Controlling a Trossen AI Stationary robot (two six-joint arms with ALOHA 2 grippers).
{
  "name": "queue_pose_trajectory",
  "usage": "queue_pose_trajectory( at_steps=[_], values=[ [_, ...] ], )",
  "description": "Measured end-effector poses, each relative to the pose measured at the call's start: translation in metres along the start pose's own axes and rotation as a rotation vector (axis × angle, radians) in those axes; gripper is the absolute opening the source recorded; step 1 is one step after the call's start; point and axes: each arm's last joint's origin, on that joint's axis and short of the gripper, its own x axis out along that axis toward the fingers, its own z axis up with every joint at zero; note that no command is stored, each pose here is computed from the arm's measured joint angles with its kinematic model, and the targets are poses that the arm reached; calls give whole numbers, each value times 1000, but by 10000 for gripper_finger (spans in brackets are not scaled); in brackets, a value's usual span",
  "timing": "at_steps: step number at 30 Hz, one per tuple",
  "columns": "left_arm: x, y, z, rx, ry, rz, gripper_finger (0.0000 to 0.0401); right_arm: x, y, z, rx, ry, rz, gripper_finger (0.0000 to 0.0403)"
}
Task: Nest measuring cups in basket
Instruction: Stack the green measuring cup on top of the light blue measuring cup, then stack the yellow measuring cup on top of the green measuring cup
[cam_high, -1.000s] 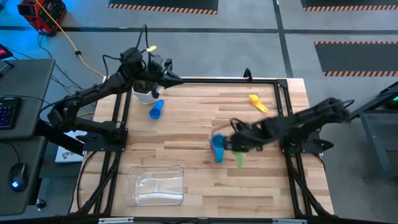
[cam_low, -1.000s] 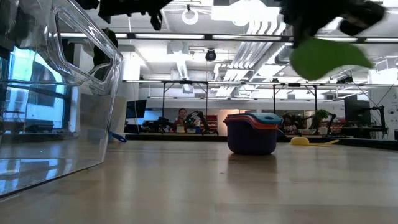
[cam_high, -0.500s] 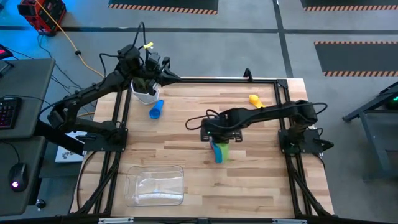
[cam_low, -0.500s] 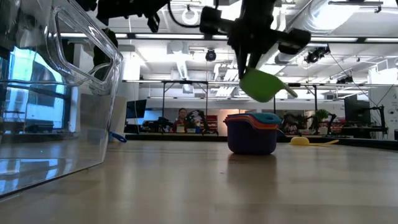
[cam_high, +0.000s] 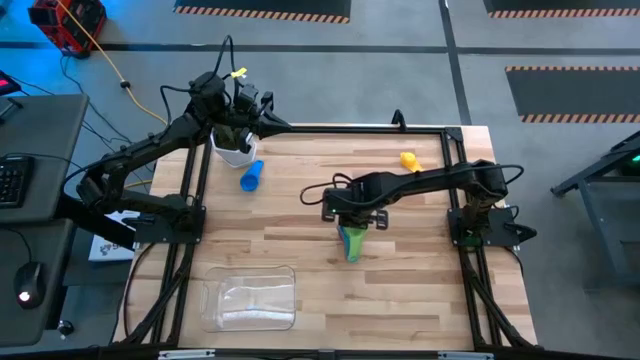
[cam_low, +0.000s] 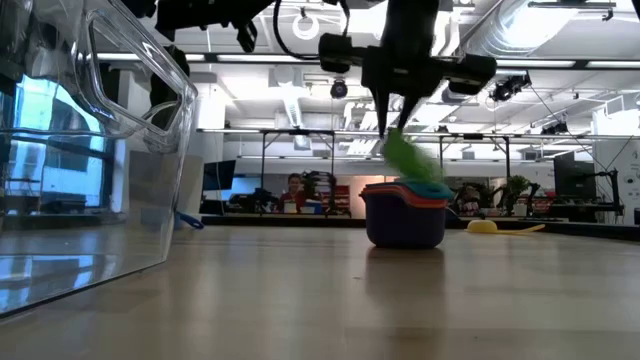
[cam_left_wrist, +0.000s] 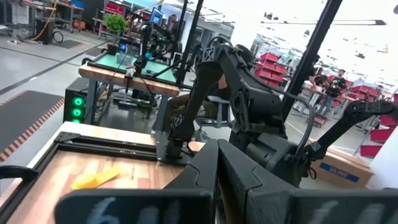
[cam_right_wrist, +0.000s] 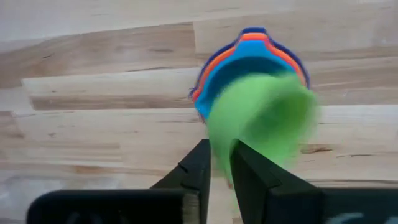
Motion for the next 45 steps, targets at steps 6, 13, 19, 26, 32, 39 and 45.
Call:
queue_pose_trajectory(
  at_steps=[6, 13, 19, 26, 32, 39, 45],
  values=[
    [0, 0, 0, -9, 0, 0, 0, 13, -3, 1, 22, 27, 7, 82],
    [0, 0, 0, -15, 0, 0, 0, 7, -9, 6, -50, -19, -23, 120],
    [0, 0, 0, -17, 0, 1, 0, -21, -27, 18, -156, -127, -96, 159],
    [0, 0, 0, 53, -1, 2, 0, -34, -39, 39, -270, -140, -196, 200],
    [0, 0, 0, 15, -1, 2, 0, -34, -73, 54, -303, -174, -455, 220],
    [1, 1, 0, -7, -14, 47, 5, -31, -154, 72, -91, -189, -273, 218],
    [7, 2, -1, -25, -48, 164, 17, -15, -202, 93, 203, -482, -24, 218]
  ],
)
